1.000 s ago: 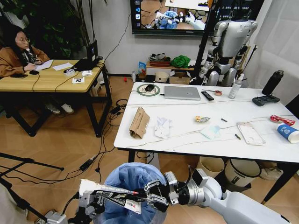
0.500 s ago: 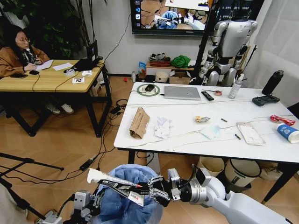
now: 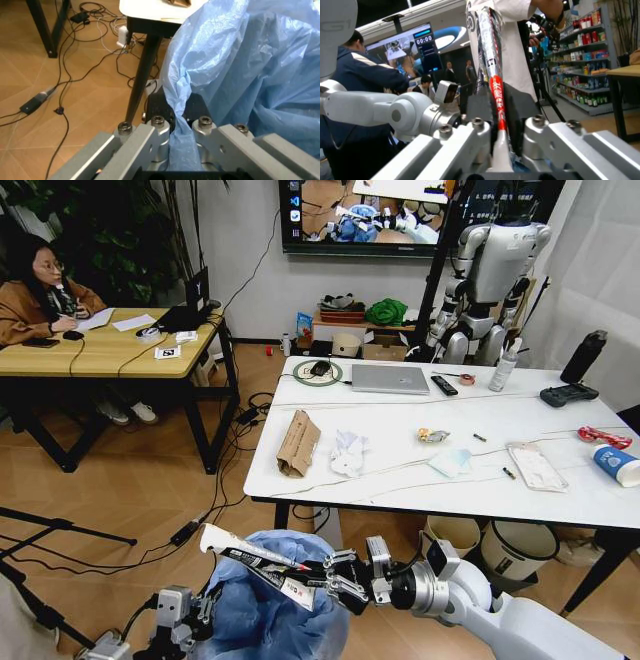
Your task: Pick up the trash bin and place the trash from the table into it.
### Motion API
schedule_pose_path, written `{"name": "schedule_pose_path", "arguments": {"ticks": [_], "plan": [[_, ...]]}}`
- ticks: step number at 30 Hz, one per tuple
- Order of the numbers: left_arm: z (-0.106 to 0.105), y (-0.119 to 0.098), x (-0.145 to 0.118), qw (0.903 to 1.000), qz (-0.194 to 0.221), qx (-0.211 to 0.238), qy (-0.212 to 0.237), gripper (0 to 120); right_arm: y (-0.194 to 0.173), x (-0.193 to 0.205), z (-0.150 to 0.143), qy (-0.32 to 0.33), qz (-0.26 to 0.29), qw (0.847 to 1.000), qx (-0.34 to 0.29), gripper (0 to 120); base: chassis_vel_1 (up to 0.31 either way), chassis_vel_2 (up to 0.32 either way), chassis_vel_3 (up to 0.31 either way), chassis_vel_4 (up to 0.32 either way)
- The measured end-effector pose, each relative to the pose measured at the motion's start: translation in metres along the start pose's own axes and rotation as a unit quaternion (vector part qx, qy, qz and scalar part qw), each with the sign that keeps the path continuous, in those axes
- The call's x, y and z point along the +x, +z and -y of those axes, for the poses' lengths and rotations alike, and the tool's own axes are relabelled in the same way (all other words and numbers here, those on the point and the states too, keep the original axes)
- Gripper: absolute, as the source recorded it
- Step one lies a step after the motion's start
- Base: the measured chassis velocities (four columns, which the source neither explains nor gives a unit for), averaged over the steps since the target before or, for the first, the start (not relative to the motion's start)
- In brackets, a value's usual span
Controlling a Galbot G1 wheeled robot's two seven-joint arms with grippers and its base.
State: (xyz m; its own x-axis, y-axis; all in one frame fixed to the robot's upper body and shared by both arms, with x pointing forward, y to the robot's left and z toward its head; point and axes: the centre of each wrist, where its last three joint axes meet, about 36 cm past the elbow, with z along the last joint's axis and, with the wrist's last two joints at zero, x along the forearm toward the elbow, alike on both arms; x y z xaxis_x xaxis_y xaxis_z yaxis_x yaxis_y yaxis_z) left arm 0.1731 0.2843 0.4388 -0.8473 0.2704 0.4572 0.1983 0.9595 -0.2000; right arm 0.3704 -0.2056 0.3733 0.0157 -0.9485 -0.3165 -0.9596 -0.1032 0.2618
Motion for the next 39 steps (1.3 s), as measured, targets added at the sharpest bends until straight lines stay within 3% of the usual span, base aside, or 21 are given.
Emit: {"name": "schedule_pose_path", "arguments": {"ticks": [4,8,13,15,16,23,31,35,36,39], "plan": [[0.001,0.001,0.000,1.0000,-0.001,0.003,0.002,0,0.001,0.000,0.000,0.001,0.000,1.000,0.000,21,0.000,0.000,0.000,0.000],[0.006,0.002,0.000,0.9999,-0.003,0.010,0.010,0,0.001,-0.001,0.000,0.003,-0.001,1.000,-0.001,41,0.000,0.000,0.000,0.000],[0.007,0.002,0.000,0.9999,-0.004,0.011,0.012,0,0.000,-0.002,0.001,0.004,-0.001,1.000,0.000,51,0.000,0.000,0.000,0.000],[0.007,0.002,0.000,0.9999,-0.004,0.011,0.012,0,0.000,-0.002,0.001,0.004,-0.001,1.000,0.000,64,0.000,0.000,0.000,0.000],[0.007,0.002,0.000,0.9999,-0.004,0.011,0.012,0,0.000,-0.002,0.001,0.004,-0.001,1.000,0.000,64,0.000,0.000,0.000,0.000],[0.008,0.001,-0.001,0.9998,-0.002,0.013,0.016,0,0.000,-0.002,-0.002,0.005,0.000,1.000,0.000,95,0.000,0.000,0.000,0.000],[0.007,0.002,-0.003,0.9998,-0.001,0.012,0.016,0,-0.008,-0.003,-0.006,0.018,0.011,1.000,0.008,100,0.000,0.000,0.000,0.000],[0.007,0.002,-0.003,0.9998,-0.001,0.012,0.016,0,-0.033,-0.011,-0.003,0.129,0.044,0.990,0.047,100,0.000,0.000,0.000,0.000],[0.007,0.002,-0.003,0.9998,-0.001,0.012,0.016,0,-0.033,-0.011,-0.003,0.129,0.044,0.990,0.047,100,0.000,0.000,0.000,0.000],[0.008,0.002,-0.002,0.9998,-0.002,0.011,0.017,0,-0.049,-0.019,-0.001,0.213,0.049,0.973,0.075,100,0.000,0.000,0.000,0.000]]}}
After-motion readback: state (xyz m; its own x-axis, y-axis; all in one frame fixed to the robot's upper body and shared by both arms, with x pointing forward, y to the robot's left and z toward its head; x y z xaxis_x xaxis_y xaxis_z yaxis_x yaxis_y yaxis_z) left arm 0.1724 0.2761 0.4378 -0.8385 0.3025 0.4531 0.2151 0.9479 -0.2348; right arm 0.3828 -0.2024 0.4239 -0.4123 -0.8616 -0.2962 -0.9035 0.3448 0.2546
